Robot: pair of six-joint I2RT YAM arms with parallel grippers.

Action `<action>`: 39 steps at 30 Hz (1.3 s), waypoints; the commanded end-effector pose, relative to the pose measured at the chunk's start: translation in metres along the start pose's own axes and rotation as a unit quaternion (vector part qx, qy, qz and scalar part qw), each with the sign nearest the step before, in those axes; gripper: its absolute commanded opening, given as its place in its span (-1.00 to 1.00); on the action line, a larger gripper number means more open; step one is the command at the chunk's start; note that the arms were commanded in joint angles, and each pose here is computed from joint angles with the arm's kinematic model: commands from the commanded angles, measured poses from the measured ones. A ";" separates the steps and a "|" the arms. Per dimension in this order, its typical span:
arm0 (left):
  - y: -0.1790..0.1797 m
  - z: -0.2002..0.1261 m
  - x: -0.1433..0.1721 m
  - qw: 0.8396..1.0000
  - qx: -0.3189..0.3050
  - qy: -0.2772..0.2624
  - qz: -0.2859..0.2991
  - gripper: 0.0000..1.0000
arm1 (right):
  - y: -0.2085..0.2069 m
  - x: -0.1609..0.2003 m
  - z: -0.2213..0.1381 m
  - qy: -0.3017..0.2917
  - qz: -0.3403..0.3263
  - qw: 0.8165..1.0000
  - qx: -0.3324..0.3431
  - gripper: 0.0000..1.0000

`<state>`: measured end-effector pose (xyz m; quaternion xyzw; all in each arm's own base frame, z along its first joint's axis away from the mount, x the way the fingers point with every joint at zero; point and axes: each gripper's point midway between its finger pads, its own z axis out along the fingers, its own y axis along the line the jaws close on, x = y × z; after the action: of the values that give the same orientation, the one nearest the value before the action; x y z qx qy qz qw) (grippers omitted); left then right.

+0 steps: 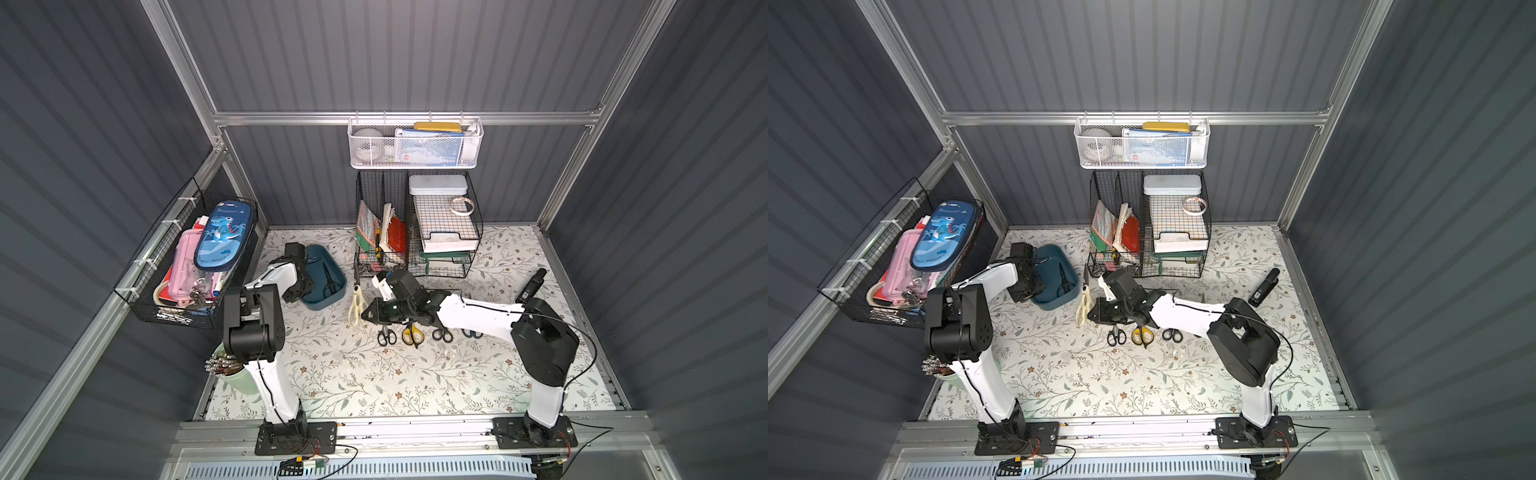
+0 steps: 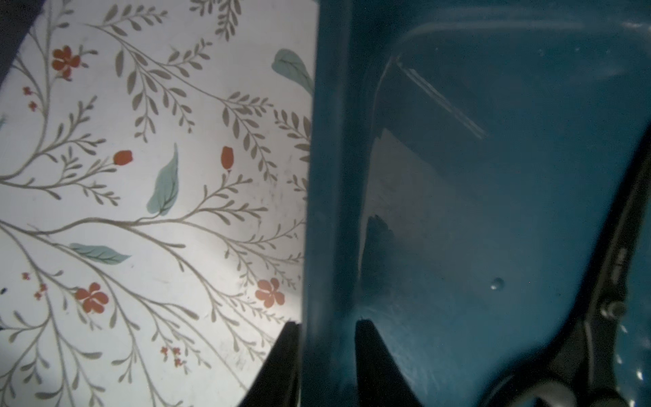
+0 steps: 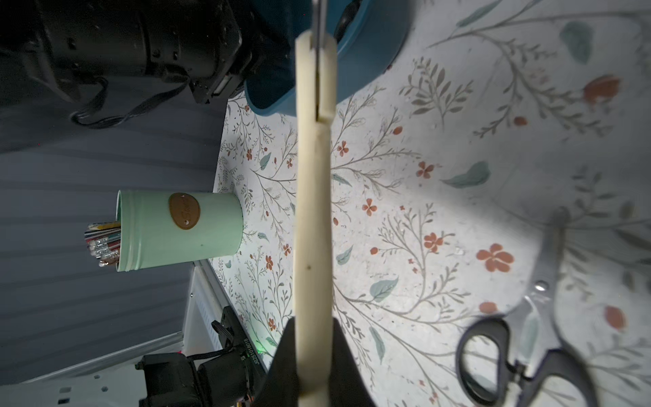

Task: Take the scissors out of the storage box
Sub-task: Move the storage box to the center of the board, then place the scissors at the center of the board.

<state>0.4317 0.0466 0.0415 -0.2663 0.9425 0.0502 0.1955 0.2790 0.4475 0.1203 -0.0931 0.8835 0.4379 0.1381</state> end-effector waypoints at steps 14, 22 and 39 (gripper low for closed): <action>-0.022 -0.093 -0.023 0.992 0.096 -0.073 0.028 -0.02 | -0.021 0.035 0.053 -0.014 0.132 0.991 0.003 -0.81; -0.033 -0.098 -0.016 0.991 0.102 -0.075 0.046 0.00 | -0.041 0.041 0.052 -0.007 0.139 0.990 0.033 -0.80; -0.038 -0.100 -0.015 0.989 0.114 -0.074 0.051 0.02 | -0.055 0.057 0.052 0.073 0.128 0.988 0.036 -0.65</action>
<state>0.4342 0.0070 0.1385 -0.2021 0.9338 -0.0193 0.2948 0.2577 0.4573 0.0475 0.0052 0.9014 0.4304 0.0467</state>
